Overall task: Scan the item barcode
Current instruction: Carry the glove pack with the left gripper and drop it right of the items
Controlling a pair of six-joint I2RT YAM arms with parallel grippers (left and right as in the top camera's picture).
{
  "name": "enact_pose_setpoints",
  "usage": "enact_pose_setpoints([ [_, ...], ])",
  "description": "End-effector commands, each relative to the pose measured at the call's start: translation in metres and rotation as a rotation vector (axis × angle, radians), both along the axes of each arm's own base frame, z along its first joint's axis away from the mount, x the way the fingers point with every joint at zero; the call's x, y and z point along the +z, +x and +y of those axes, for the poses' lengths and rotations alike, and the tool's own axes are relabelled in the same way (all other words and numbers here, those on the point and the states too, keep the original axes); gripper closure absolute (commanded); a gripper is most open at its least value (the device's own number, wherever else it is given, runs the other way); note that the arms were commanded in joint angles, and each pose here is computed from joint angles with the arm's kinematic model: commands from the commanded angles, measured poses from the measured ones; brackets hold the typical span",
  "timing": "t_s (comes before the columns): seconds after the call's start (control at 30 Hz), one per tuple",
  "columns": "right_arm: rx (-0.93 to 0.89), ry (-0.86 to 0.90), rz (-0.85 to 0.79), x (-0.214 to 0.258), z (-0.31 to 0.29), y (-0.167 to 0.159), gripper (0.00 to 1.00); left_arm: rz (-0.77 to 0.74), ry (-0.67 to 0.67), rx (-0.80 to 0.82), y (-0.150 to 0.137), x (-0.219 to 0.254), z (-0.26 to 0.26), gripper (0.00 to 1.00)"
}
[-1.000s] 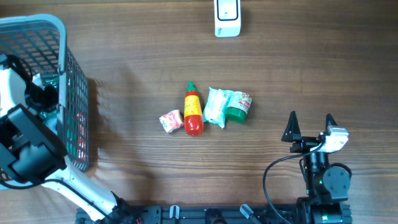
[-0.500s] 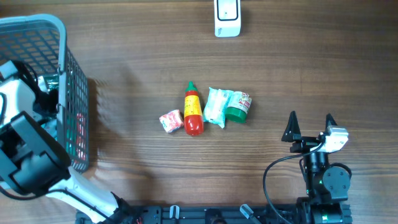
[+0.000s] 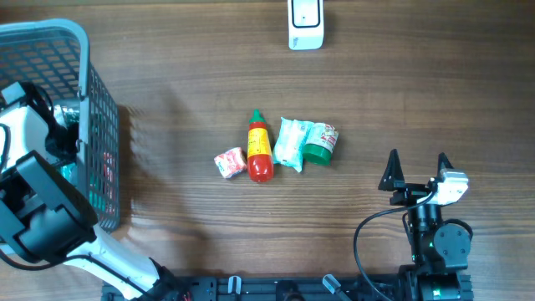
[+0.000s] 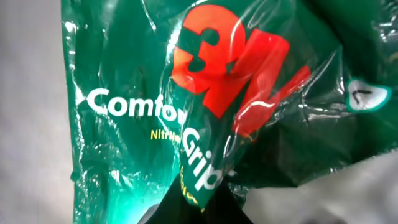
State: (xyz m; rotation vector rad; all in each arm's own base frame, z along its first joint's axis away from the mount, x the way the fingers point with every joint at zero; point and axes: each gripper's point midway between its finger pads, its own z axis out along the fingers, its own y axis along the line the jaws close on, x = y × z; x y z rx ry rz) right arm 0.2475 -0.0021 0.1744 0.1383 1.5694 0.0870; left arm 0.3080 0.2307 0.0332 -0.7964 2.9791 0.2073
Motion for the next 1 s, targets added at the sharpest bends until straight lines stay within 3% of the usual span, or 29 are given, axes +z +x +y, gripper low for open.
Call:
enact_pose_setpoints([
  [0.0, 0.016, -0.012, -0.004, 0.001, 0.003, 0.000, 0.00, -0.110, 0.066, 0.004, 0.023, 0.062, 0.017, 0.96],
  [0.2, 0.016, -0.012, -0.004, 0.001, 0.003, 0.000, 0.00, -0.468, 0.261, 0.114, 0.040, 0.201, 0.029, 0.96],
  [0.3, 0.016, -0.012, -0.004, 0.001, 0.003, 0.000, 0.00, -0.788, 0.312, 0.266, 0.029, 0.295, 0.013, 0.96],
  [0.37, 0.016, -0.012, -0.004, 0.001, 0.003, 0.000, 0.00, -0.957, 0.220, 0.188, 0.030, 0.337, -0.024, 0.96],
  [0.43, 0.016, -0.012, -0.004, 0.001, 0.003, 0.000, 0.00, -1.110, 0.056, 0.011, 0.030, 0.376, -0.084, 0.96],
  [0.5, 0.016, -0.012, -0.004, 0.001, 0.003, 0.000, 0.00, -1.179, -0.072, -0.127, 0.026, 0.394, -0.130, 0.96],
  [0.67, 0.016, -0.012, -0.004, 0.001, 0.003, 0.000, 0.00, -1.127, -0.389, -0.449, 0.012, 0.393, -0.256, 0.96],
  [0.87, 0.016, -0.012, -0.004, 0.001, 0.003, 0.000, 0.00, -0.944, -0.623, -0.730, 0.010, 0.356, -0.373, 0.96],
  [0.97, 0.016, -0.012, -0.004, 0.001, 0.003, 0.000, 0.00, -0.850, -0.694, -0.783, 0.021, 0.331, -0.420, 0.96],
])
